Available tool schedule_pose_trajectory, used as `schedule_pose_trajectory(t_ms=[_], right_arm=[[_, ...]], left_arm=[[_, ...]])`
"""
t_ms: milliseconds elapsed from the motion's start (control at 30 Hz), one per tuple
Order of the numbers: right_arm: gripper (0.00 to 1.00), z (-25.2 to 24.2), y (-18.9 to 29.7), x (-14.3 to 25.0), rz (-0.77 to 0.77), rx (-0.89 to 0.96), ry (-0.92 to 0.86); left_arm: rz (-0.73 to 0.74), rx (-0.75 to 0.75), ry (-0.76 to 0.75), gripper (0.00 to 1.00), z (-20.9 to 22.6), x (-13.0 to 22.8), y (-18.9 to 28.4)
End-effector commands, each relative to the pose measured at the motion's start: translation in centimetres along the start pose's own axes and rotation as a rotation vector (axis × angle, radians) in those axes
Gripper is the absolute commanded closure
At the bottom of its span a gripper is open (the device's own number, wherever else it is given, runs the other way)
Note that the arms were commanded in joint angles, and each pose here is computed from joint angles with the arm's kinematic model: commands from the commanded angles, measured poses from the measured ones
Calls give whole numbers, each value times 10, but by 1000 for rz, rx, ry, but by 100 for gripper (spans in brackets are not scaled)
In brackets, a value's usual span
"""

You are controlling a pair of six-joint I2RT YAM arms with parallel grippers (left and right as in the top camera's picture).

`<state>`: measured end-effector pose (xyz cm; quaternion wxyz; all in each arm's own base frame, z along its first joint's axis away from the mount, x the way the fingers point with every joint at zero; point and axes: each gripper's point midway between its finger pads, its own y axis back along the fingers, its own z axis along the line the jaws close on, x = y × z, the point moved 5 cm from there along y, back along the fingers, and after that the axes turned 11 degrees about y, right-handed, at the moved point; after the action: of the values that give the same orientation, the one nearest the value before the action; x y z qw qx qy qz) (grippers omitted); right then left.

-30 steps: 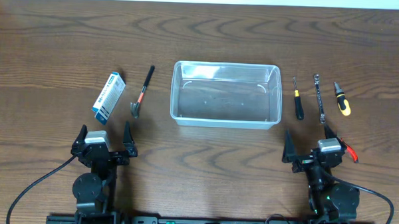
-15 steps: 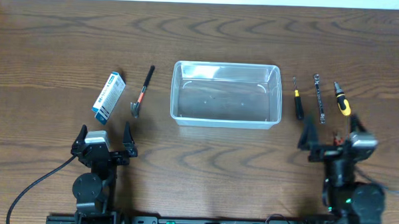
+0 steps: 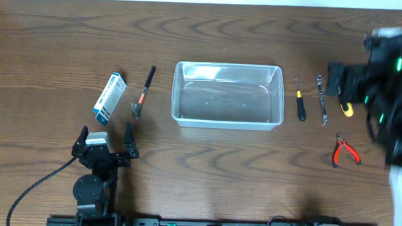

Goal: Pack container
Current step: 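Move the right gripper over the silver wrench and lower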

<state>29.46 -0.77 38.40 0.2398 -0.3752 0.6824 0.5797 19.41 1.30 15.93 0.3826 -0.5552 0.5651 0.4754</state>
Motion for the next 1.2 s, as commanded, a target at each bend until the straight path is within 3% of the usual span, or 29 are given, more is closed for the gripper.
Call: schedule_pose_trajectory(t_ms=[0, 267, 700, 767, 900, 1167], right_arm=[[1, -18, -19, -10, 128, 11, 47], [1, -36, -100, 32, 495, -62, -9], [1, -35, -177, 81, 736, -122, -10], [9, -34, -185, 88, 763, -140, 9], [37, -30, -200, 102, 815, -175, 41], [40, -22, -230, 131, 888, -205, 40]], left_arm=[[43, -8, -9, 2, 3, 15, -2], [43, -7, -9, 2, 3, 15, -2], [44, -8, -9, 2, 3, 15, -2], [43, -7, -9, 2, 3, 15, -2], [43, -8, -9, 2, 3, 15, -2], [43, -8, -9, 2, 3, 15, -2]])
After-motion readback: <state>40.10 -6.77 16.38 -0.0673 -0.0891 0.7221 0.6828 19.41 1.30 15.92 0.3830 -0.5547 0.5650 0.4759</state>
